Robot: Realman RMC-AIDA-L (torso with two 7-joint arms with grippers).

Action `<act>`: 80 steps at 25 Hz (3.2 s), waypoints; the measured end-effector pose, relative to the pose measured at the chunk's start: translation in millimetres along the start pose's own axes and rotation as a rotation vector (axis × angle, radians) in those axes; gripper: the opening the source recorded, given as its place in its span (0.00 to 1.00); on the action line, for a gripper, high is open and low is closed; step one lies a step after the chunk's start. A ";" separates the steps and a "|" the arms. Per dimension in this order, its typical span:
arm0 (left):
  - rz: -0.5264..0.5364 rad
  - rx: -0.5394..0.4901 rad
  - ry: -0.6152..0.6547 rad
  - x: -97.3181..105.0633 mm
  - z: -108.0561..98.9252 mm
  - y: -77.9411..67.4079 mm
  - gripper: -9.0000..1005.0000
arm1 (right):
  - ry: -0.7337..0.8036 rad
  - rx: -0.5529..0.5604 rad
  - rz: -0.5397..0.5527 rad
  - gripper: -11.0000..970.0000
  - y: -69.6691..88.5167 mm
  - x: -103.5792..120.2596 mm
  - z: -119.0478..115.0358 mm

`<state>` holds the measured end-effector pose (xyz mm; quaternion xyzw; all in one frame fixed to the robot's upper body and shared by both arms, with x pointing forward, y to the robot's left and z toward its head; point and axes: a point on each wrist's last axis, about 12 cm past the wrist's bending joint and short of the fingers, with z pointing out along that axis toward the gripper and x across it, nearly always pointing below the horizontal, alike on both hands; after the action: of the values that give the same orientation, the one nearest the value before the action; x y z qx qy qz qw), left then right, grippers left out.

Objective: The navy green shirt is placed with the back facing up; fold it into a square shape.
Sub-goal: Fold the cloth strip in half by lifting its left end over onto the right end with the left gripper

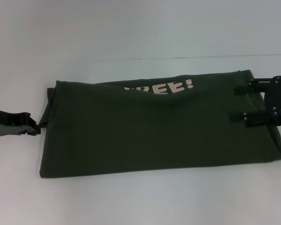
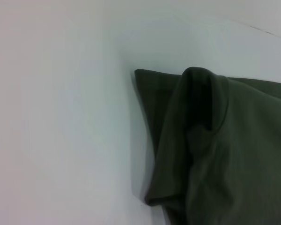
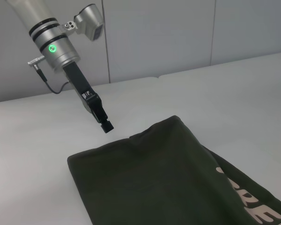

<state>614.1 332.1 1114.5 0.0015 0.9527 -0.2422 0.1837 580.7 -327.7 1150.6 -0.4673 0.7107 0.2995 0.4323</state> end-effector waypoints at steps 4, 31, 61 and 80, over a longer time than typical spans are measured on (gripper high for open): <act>0.000 0.004 0.000 0.1 0.5 -0.6 0.09 | 0.002 -0.001 -0.003 0.85 0.5 0.5 1.1; -0.013 0.021 -0.022 -1.4 7.6 -6.9 0.63 | 0.023 -0.023 -0.019 0.85 0.9 -2.7 10.1; 0.265 0.241 -0.311 59.6 28.1 3.8 0.65 | 0.039 -0.028 -0.023 0.85 0.2 -3.6 11.5; 0.244 0.208 -0.294 68.3 44.6 4.5 0.65 | 0.049 -0.028 -0.026 0.85 -0.6 -3.6 10.7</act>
<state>566.4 309.6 1052.2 0.1003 0.8783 -0.3127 0.3475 585.6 -317.6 1149.1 -0.4899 0.7106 0.2922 0.4118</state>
